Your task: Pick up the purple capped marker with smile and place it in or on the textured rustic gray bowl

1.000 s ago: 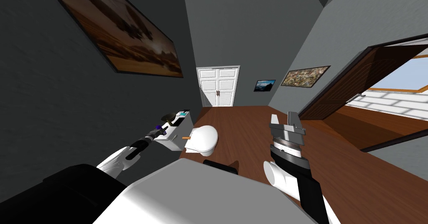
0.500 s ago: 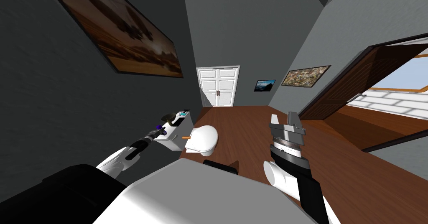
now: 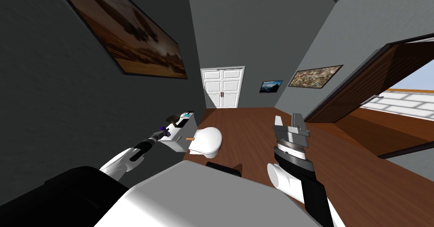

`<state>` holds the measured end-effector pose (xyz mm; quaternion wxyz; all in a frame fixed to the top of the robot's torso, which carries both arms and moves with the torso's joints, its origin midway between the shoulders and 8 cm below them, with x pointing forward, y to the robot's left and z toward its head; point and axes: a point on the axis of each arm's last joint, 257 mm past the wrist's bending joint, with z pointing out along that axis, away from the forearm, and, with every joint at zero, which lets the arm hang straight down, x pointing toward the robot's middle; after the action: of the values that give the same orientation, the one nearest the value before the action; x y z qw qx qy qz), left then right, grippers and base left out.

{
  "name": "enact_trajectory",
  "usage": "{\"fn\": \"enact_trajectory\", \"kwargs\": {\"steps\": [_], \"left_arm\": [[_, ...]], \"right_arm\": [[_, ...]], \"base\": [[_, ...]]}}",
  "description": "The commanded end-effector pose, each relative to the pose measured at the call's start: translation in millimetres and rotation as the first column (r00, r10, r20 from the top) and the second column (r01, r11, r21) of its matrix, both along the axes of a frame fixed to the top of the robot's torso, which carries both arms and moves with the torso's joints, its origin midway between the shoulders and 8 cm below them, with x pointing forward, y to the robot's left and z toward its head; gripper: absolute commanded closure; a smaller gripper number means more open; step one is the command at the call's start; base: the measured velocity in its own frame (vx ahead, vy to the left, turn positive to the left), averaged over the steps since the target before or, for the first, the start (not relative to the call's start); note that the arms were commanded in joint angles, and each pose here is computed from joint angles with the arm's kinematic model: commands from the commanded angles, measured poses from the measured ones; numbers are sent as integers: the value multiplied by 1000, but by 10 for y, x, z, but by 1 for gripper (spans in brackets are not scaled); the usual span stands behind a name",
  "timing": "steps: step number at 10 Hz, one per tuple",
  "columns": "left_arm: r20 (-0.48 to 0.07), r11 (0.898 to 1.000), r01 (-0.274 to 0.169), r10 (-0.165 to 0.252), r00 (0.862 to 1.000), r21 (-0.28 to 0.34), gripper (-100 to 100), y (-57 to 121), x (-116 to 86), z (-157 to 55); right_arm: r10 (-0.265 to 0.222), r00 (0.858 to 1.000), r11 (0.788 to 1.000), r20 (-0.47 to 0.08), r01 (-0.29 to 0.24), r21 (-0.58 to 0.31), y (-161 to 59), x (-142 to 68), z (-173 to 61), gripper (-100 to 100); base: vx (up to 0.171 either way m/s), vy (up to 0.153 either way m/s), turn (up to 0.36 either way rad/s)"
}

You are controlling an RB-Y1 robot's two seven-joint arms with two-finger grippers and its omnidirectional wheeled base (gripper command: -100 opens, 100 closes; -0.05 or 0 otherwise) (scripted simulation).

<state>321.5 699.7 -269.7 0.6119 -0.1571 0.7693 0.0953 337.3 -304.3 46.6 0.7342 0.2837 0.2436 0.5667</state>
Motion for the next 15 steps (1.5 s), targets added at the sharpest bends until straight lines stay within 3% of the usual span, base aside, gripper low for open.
{"fn": "enact_trajectory", "kwargs": {"steps": [1, 2, 4, 5, 6, 8, 9, 11, 12, 14, 15], "left_arm": [[-21, 1000, 3, -3, 1000, 8, 100, -112, 23, -90], [-3, 1000, 22, -22, 1000, 19, 100, -173, 112, 11], [-27, 1000, 19, -19, 999, 17, 100, -267, 101, -101], [-8, 999, 38, -38, 999, 27, 100, -334, 187, -2], [-33, 999, 36, -35, 999, 20, 100, -432, 159, -133], [-6, 998, 60, -60, 998, 33, 100, -528, 278, 11], [-33, 998, 52, -51, 998, 25, 100, -620, 241, -127], [-6, 996, 79, -79, 997, 35, 100, -726, 350, 9], [-32, 997, 71, -70, 997, 24, 100, -828, 314, -123], [-5, 995, 97, -97, 995, 33, 100, -934, 413, 7], [-29, 996, 91, -91, 995, 19, 100, -1049, 374, -123]], "right_arm": [[0, 1000, 1000, 0, 0, 0, 0, 0, 0, 0], [0, 1000, 1000, 0, 0, 0, 0, 0, 0, 0], [0, 1000, 1000, 0, 0, 0, 0, 0, 0, 0], [0, 1000, 1000, 0, 0, 0, 0, 0, 0, 0], [0, 1000, 1000, 0, 0, 0, 0, 0, 0, 0], [0, 1000, 1000, 0, 0, 0, 0, 0, 0, 0], [0, 1000, 1000, 0, 0, 0, 0, 0, 0, 0], [0, 1000, 1000, 0, 0, 0, 0, 0, 0, 0], [0, 1000, 1000, 0, 0, 0, 0, 0, 0, 0], [0, 1000, 1000, 0, 0, 0, 0, 0, 0, 0], [0, 1000, 1000, 0, 0, 0, 0, 0, 0, 0]], "base": [[10, 79, 104], [1, 65, 61], [1, 38, 55], [13, 49, 76], [13, 76, 107], [5, 42, 33], [5, 44, 101], [1, 40, 44], [19, 52, 101], [2, 33, 34], [6, 57, 119]]}}
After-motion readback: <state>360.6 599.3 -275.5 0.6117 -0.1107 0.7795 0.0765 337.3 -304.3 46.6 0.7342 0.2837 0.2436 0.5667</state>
